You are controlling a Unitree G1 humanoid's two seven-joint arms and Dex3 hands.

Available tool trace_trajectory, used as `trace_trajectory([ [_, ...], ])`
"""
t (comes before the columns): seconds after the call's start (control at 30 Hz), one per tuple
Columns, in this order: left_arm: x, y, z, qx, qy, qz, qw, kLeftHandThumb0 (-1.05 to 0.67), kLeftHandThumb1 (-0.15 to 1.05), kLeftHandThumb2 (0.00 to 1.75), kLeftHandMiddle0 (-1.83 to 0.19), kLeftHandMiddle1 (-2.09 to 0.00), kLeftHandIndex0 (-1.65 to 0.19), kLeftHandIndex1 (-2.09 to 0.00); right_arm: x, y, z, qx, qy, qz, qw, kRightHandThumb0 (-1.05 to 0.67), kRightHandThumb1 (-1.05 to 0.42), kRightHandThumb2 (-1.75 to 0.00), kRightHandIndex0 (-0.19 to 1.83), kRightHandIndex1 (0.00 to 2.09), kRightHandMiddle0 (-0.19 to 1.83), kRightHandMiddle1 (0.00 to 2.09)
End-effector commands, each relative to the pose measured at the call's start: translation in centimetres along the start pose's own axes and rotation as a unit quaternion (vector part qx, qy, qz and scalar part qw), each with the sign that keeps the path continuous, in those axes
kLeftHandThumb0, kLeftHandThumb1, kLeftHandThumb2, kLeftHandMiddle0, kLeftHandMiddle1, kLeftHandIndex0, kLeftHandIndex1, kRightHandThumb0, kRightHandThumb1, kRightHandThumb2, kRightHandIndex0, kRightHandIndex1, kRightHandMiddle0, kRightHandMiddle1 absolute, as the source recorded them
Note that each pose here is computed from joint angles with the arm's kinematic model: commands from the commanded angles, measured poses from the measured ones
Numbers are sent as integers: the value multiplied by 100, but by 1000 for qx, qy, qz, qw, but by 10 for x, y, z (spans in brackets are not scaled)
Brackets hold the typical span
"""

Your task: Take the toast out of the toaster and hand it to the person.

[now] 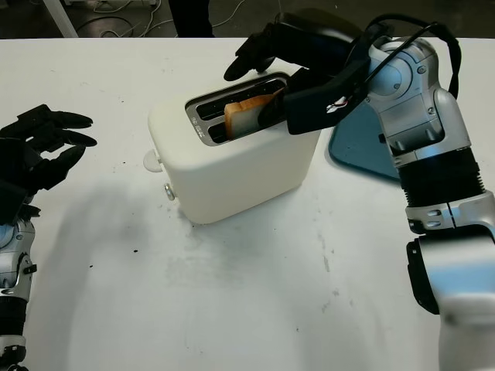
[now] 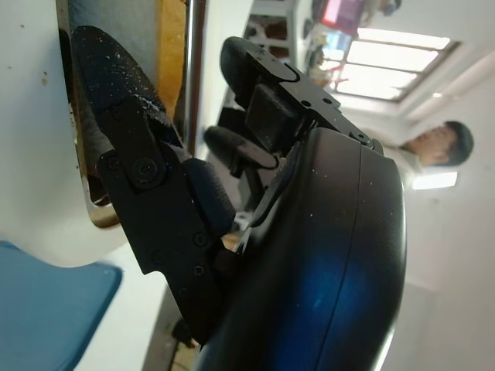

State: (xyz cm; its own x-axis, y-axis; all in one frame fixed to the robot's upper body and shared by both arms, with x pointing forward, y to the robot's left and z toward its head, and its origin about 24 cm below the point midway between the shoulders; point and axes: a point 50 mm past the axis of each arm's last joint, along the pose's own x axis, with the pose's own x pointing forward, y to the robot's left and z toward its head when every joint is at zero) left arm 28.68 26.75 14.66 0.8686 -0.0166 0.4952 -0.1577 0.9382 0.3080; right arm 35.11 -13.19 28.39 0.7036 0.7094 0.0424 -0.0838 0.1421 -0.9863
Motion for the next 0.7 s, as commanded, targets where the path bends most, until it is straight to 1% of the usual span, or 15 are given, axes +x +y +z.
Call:
trace_trajectory([
  [0.0, -4, 2, -1, -3, 4, 7, 1000, -105, 92, 15, -73, -99, -74, -77, 1, 12, 0, 3, 2, 22, 1000, -69, -76, 0, 68, 102, 94, 9],
  [0.07, -4, 2, -1, 0, 3, 7, 1000, -105, 92, 15, -73, -99, -74, -77, 1, 12, 0, 9, 5, 26, 1000, -63, -77, -1, 75, 101, 99, 11],
  [0.13, -4, 2, -1, 0, 1, 6, 1000, -105, 92, 16, -72, -99, -73, -77, 1, 12, 1, 11, 6, 27, 1000, -57, -78, 0, 90, 96, 110, 16],
  [0.23, -4, 2, -2, 1, 2, 6, 1000, -105, 92, 16, -72, -99, -74, -77, 1, 12, 2, 2, 2, 29, 1000, -57, -79, 0, 104, 98, 122, 24],
  [0.27, -4, 2, -2, 2, 2, 6, 1000, -105, 92, 16, -72, -99, -74, -77, 2, 12, 2, -1, 0, 29, 1000, -58, -79, 0, 104, 105, 121, 34],
  [0.3, -4, 2, -2, 3, 2, 6, 1000, -105, 92, 16, -72, -99, -74, -78, 2, 12, 2, -5, -1, 29, 1000, -61, -80, 0, 105, 116, 111, 61],
  [0.33, -4, 2, -1, 2, 2, 6, 1000, -105, 92, 16, -72, -99, -74, -78, 2, 12, 2, -8, -1, 28, 1000, -62, -80, 0, 105, 122, 106, 76],
  [0.4, -4, 2, -1, 1, 2, 7, 1000, -105, 92, 16, -72, -100, -74, -78, 2, 12, 2, -13, 0, 27, 1000, -66, -80, 0, 108, 133, 102, 97],
  [0.5, -4, 2, -2, 7, 1, 7, 1000, -105, 92, 17, -72, -100, -73, -78, 2, 12, 3, -28, -7, 25, 999, -70, -81, 0, 109, 151, 100, 120],
  [0.57, -4, 2, -2, 3, 1, 8, 1000, -105, 92, 17, -72, -100, -73, -79, 1, 11, 4, -41, -8, 26, 999, -72, -83, -1, 109, 159, 99, 128],
  [0.6, -4, 2, -2, 1, 2, 8, 1000, -105, 92, 16, -72, -100, -73, -79, 1, 11, 4, -44, -9, 27, 999, -73, -84, -1, 107, 167, 98, 135],
  [0.67, -4, 2, -2, 1, 3, 9, 1000, -105, 92, 16, -72, -100, -73, -79, 1, 12, 4, -50, -13, 24, 998, -73, -85, 0, 108, 173, 96, 150],
])
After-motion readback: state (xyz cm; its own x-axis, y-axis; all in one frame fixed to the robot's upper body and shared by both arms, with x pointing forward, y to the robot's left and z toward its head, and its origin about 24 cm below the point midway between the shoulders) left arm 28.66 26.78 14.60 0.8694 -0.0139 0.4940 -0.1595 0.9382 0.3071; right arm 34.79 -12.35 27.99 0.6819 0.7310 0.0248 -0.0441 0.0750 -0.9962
